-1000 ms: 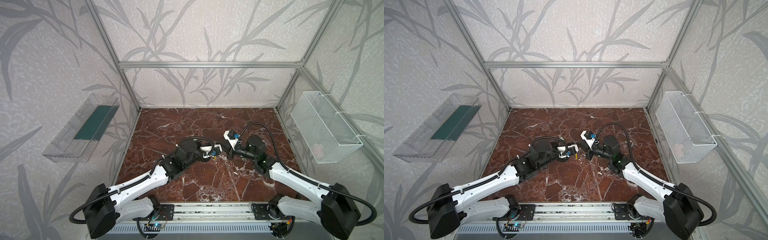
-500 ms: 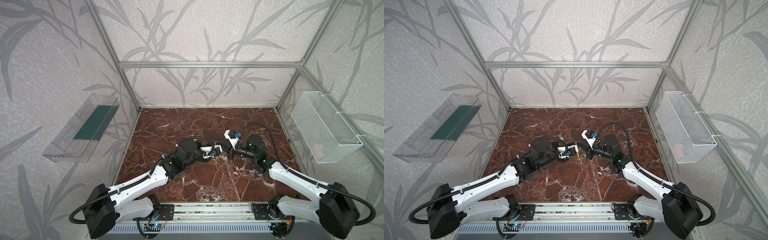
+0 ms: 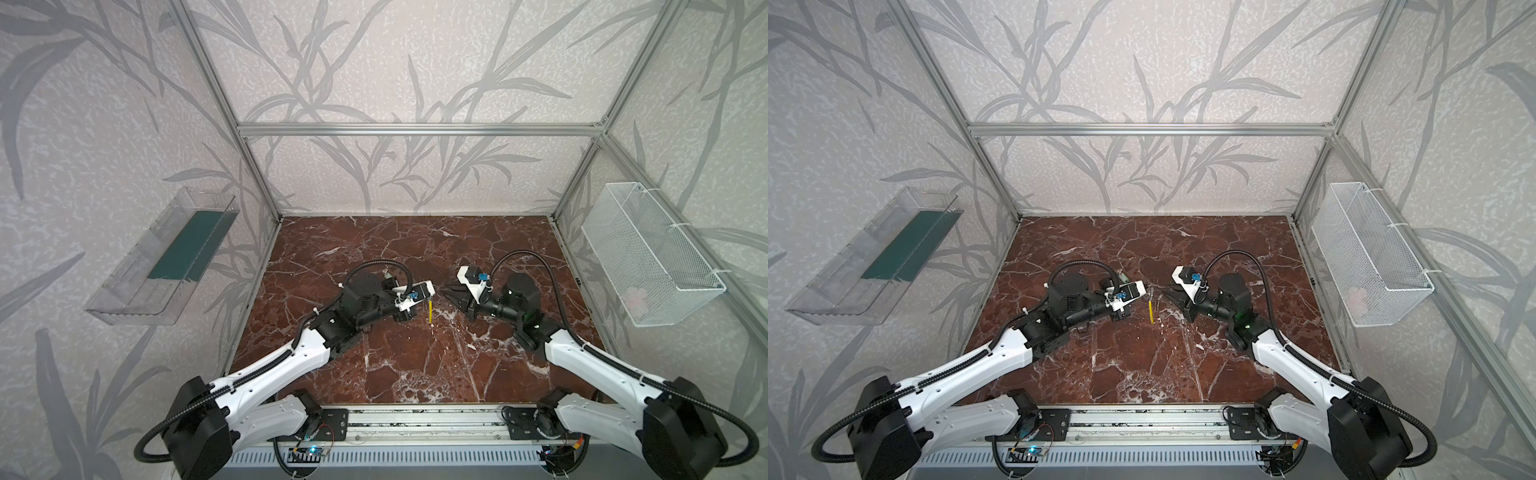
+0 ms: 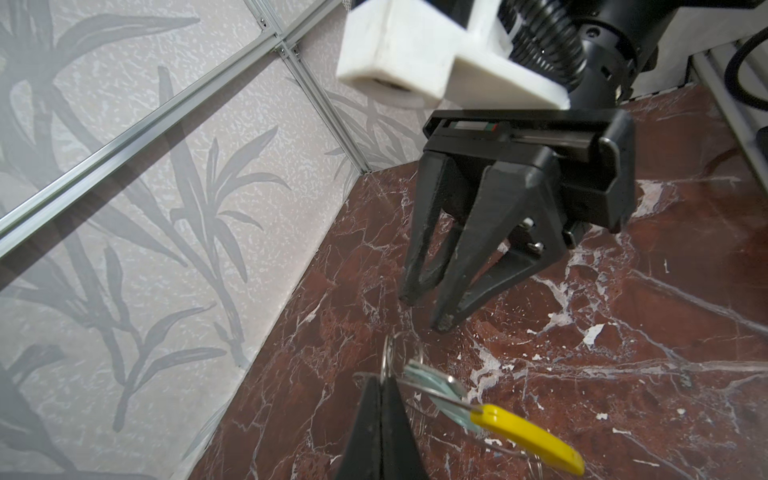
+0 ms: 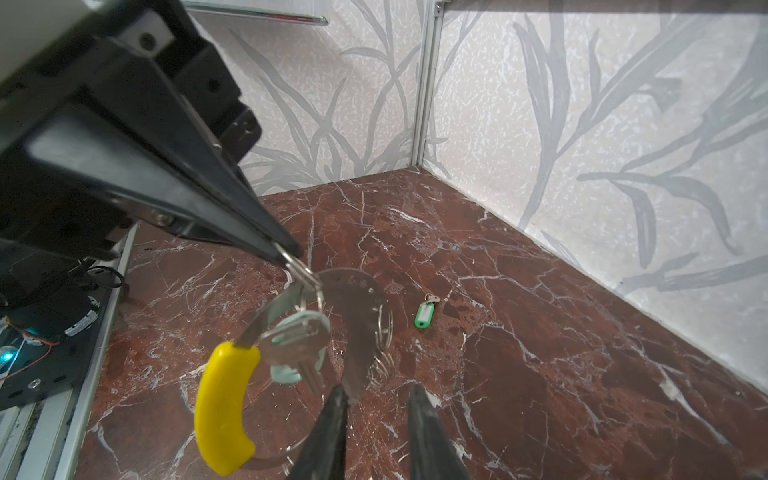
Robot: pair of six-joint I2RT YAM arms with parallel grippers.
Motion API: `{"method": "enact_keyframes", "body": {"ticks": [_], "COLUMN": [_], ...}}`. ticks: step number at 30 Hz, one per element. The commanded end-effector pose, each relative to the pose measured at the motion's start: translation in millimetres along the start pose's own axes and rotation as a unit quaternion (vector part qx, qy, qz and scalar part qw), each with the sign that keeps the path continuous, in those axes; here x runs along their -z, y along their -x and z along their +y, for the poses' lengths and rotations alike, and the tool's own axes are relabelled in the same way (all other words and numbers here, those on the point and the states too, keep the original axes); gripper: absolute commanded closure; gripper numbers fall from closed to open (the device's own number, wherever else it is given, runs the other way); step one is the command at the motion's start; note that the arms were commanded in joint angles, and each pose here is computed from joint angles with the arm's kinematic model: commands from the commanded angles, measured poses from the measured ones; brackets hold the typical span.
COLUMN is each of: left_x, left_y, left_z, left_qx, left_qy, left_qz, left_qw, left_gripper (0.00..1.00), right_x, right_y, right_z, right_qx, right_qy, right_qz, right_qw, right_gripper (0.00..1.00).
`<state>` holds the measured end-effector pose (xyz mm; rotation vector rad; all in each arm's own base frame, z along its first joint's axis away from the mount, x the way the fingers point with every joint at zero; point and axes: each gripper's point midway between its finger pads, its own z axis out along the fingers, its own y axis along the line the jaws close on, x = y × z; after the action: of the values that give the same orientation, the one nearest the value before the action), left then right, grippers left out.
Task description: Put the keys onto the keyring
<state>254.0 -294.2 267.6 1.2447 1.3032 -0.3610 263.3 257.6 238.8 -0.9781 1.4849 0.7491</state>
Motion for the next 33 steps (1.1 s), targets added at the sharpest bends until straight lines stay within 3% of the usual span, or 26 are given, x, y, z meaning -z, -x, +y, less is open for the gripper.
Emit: {"method": "enact_keyframes", "body": {"ticks": [1, 17, 26, 30, 33], "left_x": [6.7, 12.6, 13.1, 12.3, 9.9], "left_y": [25.0, 43.6, 45.4, 43.7, 36.1], "left_z": [3.3, 0.4, -2.3, -4.0, -3.2], "left_qx": [0.027, 0.058, 0.056, 0.057, 0.055], "left_qy": [-0.012, -0.04, -0.046, -0.05, -0.046], "left_qz": [-0.054, -0.105, -0.107, -0.102, -0.083], "left_qw": [0.998, 0.992, 0.992, 0.992, 0.994], "left_gripper": [1.0, 1.0, 1.0, 1.0, 1.0], "right_x": [7.6, 4.0, 4.3, 5.3, 6.3], "right_y": [32.7, 62.6, 61.8, 64.1, 62.8], "right_z": [6.0, 17.9, 25.6, 28.8, 28.8], "right_qx": [0.053, 0.073, 0.075, 0.079, 0.077], "right_qy": [0.015, 0.068, 0.091, 0.096, 0.094], "right_qz": [-0.037, -0.068, -0.069, -0.074, -0.069], "right_qw": [0.998, 0.993, 0.991, 0.989, 0.99], "right_gripper": [0.72, 0.74, 0.87, 0.99, 1.0]}}
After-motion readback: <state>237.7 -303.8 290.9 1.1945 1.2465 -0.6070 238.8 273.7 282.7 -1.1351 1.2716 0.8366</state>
